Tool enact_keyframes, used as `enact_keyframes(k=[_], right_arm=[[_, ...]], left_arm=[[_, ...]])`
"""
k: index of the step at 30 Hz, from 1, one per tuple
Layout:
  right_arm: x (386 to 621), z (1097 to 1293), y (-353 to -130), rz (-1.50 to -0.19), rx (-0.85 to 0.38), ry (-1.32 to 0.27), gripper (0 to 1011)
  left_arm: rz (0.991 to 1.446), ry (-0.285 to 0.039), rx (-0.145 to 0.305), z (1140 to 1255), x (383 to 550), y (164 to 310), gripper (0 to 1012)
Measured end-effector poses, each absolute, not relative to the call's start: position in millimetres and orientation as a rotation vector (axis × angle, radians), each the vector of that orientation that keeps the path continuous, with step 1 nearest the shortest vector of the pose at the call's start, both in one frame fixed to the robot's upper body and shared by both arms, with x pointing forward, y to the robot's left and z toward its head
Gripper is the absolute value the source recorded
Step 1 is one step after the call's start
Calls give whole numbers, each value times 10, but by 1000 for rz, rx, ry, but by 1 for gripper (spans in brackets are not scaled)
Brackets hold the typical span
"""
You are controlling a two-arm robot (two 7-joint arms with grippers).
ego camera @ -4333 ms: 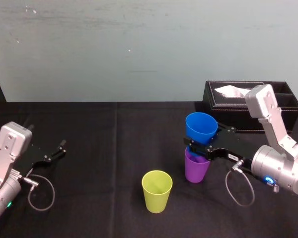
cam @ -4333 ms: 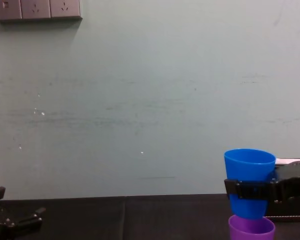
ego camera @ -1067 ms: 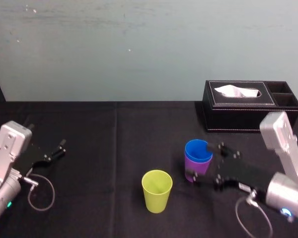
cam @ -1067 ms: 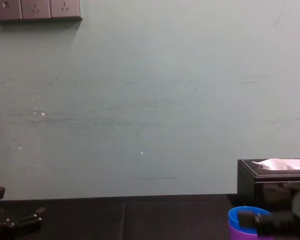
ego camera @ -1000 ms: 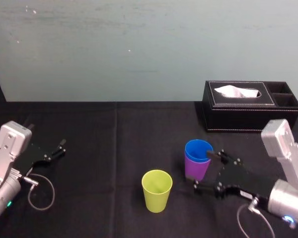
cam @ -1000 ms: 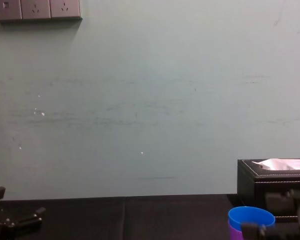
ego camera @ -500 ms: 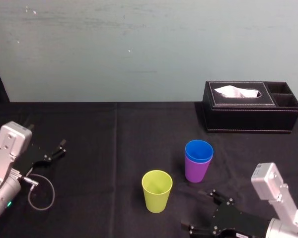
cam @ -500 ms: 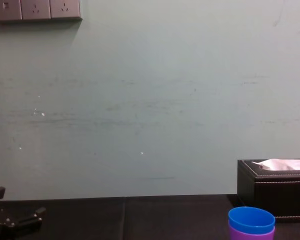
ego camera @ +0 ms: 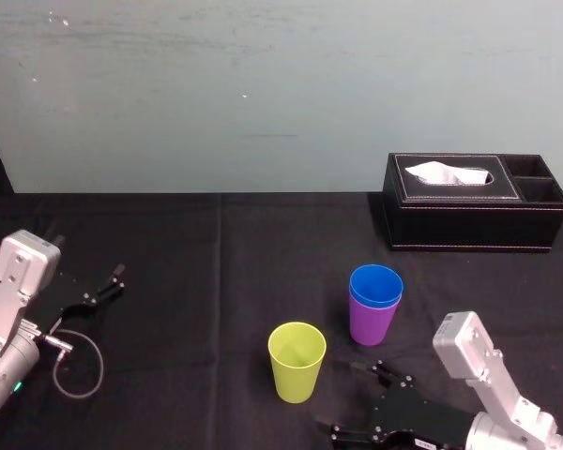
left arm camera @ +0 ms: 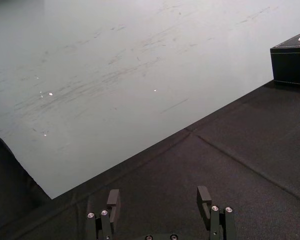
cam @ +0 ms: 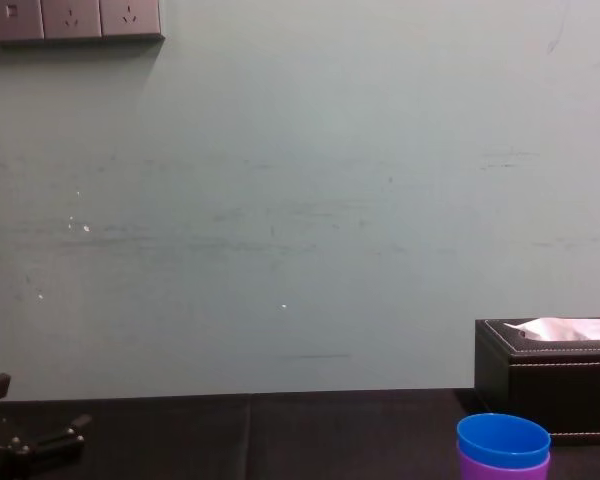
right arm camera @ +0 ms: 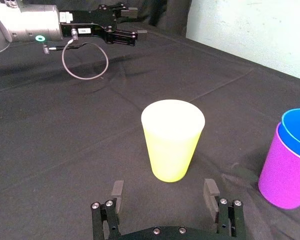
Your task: Stack the three plastic cups sequentially using one hand.
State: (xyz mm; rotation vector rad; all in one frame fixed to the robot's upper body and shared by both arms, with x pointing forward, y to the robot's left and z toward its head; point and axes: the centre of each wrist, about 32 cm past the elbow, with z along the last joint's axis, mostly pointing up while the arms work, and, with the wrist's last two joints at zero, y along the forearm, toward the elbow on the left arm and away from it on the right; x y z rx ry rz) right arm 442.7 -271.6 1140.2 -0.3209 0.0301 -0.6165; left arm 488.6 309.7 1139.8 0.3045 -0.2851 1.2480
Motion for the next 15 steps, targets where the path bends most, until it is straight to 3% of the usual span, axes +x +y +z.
enact_keyframes(k=[15], right_arm=[[4569, 11379, -2488, -623, -298, 7, 1003]], left_arm=[[1248, -285, 304, 11398, 4886, 3097, 1000]])
